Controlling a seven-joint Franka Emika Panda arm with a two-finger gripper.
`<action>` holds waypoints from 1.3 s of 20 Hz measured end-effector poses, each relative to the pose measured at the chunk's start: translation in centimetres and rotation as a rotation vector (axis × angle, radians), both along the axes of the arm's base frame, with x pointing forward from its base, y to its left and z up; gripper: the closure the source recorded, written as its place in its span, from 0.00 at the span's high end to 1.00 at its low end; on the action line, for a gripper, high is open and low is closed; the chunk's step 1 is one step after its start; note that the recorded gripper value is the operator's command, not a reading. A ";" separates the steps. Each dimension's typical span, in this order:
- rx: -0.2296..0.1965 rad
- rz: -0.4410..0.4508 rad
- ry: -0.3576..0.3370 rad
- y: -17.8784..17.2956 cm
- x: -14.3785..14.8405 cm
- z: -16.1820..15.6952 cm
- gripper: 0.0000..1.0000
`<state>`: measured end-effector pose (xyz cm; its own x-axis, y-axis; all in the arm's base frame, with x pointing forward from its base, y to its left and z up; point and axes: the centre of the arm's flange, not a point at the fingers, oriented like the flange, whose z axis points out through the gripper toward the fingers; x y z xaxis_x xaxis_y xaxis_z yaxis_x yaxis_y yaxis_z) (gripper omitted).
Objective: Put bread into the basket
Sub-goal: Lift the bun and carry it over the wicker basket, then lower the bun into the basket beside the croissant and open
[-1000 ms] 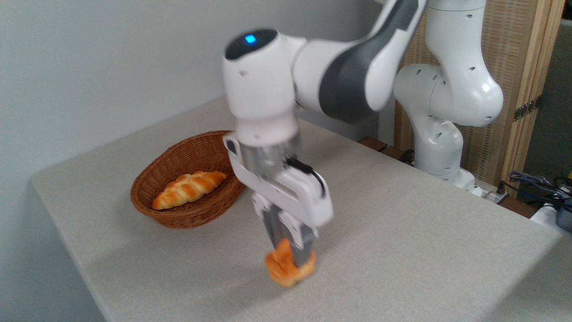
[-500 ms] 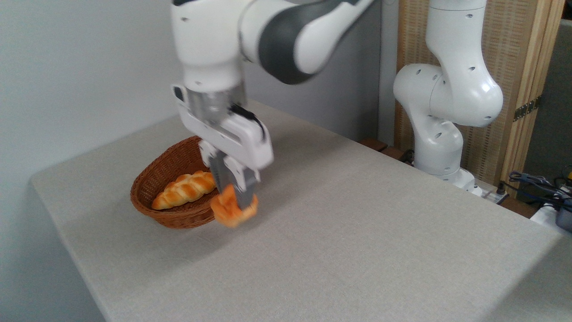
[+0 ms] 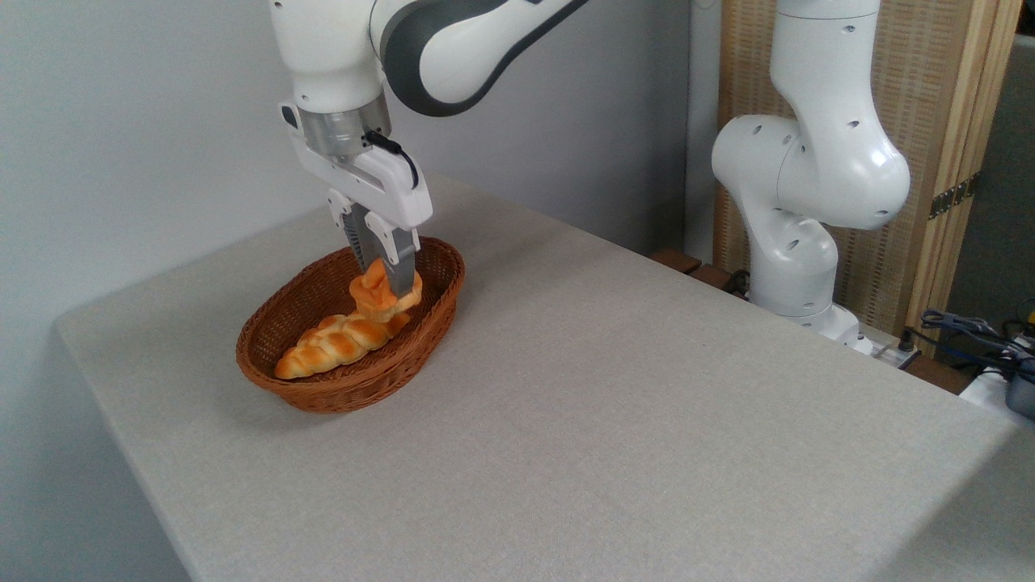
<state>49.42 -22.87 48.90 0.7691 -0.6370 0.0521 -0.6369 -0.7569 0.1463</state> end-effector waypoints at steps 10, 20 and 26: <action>-0.009 -0.097 0.037 -5.9 -2.3 -2.1 1.00; -0.013 -0.139 0.052 -7.9 -3.2 -3.1 1.00; -0.014 -0.144 0.050 -7.9 -3.2 -3.0 1.00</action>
<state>46.25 -30.75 45.88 0.6716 -0.7404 0.0254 -0.7303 -0.6559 0.1906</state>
